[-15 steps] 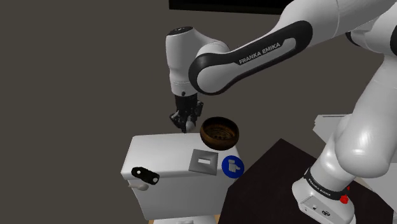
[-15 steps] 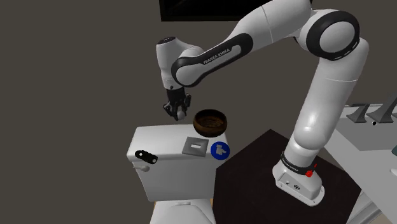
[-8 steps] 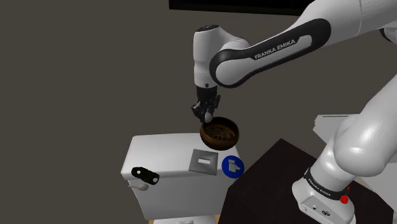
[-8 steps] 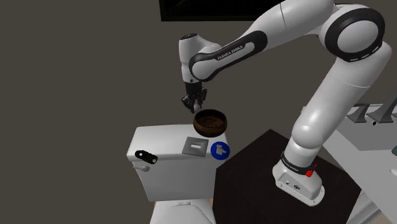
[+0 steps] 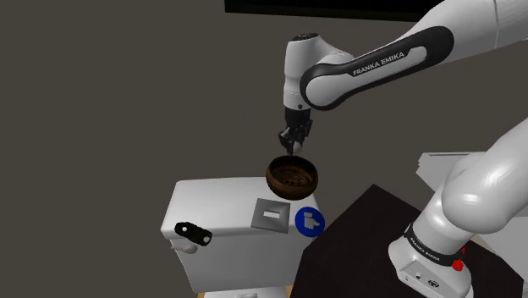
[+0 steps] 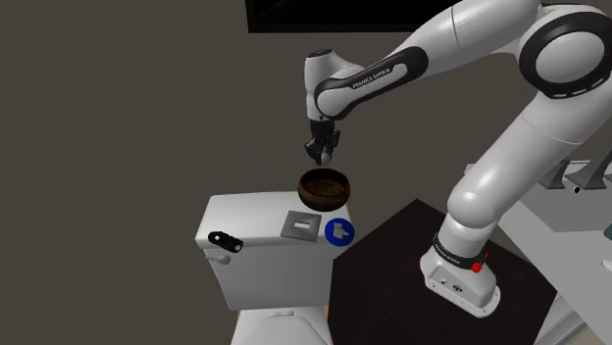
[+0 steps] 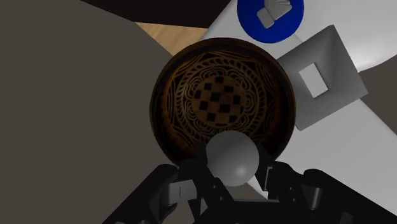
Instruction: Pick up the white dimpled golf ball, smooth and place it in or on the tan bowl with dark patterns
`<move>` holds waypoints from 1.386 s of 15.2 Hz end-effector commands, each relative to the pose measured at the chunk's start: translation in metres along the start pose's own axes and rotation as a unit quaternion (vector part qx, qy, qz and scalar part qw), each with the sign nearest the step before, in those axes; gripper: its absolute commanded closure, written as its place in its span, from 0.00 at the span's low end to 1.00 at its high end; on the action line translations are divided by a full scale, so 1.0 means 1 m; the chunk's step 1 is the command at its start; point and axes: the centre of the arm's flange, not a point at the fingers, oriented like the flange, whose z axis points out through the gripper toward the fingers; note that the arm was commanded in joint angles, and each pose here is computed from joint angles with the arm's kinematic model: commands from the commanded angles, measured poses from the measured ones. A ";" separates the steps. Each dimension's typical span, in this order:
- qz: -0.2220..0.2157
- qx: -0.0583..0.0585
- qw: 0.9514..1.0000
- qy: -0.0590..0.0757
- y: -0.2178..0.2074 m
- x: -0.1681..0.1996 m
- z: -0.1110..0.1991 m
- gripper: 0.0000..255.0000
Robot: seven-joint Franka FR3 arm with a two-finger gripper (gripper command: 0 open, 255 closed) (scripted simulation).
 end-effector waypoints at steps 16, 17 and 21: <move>0.000 0.000 1.000 0.000 -0.003 -0.001 0.070 1.00; 0.000 0.000 1.000 0.000 -0.003 -0.001 0.070 1.00; 0.000 0.000 1.000 0.000 -0.003 -0.001 0.070 0.00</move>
